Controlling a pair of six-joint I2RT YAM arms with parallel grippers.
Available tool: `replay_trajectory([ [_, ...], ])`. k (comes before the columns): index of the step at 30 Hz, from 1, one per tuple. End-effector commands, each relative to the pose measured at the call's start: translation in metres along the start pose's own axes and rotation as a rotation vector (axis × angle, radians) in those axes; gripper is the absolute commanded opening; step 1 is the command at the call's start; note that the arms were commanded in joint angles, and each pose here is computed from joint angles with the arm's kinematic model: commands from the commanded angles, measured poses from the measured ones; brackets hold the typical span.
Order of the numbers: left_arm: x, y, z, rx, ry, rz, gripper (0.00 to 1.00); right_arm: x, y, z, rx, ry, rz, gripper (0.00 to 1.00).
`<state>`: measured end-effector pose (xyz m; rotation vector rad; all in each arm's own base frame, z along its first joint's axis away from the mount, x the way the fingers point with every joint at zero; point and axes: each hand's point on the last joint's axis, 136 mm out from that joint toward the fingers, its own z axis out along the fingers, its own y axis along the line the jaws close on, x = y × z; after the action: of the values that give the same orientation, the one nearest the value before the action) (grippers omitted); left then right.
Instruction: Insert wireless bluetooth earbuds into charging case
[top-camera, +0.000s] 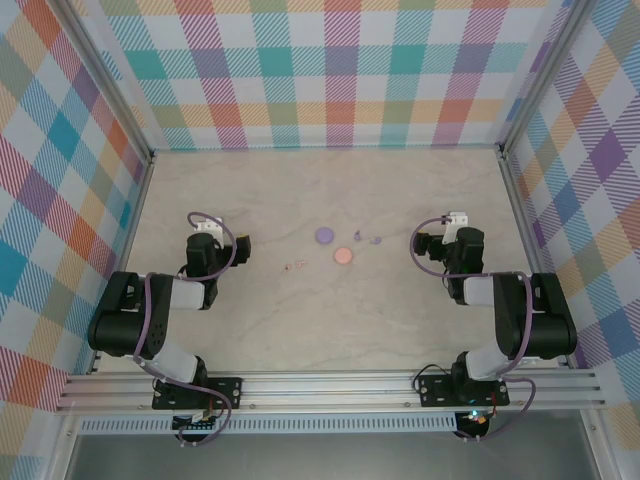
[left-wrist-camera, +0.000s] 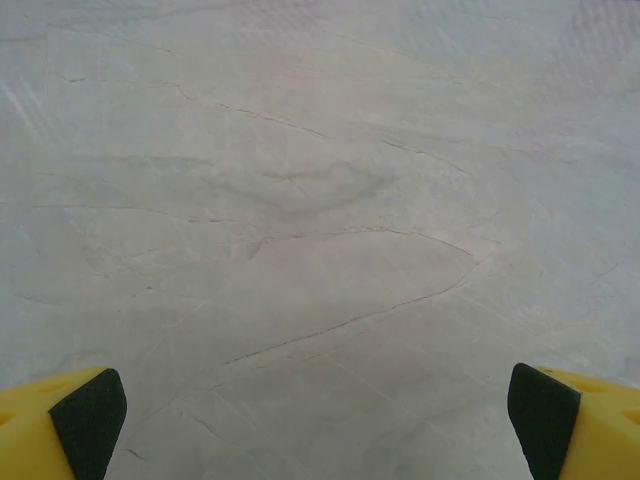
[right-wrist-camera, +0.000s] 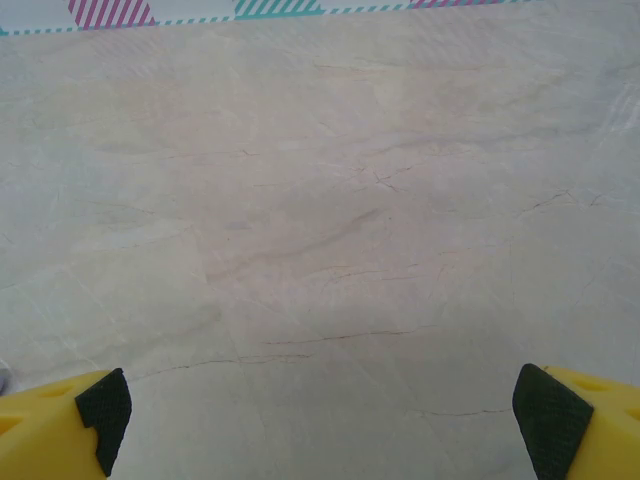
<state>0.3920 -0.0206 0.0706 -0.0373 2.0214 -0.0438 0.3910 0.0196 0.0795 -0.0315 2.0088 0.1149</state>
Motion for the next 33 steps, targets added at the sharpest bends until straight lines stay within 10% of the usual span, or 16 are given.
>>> replay_trajectory([
  [1, -0.01, 0.005, 0.003, -0.018, -0.024, -0.015, 1.0, -0.014, 0.002, 0.001, -0.017, -0.037, 0.006, 1.0],
  [21, -0.02, 0.019, -0.002, -0.098, -0.035, -0.05, 1.0, -0.021, -0.003, 0.0, 0.014, -0.02, 0.021, 1.0],
  [33, -0.055, -0.001, -0.044, -0.04, 0.227, -0.252, 1.0, -0.03, 0.013, -0.029, -0.011, 0.367, 0.243, 1.0],
])
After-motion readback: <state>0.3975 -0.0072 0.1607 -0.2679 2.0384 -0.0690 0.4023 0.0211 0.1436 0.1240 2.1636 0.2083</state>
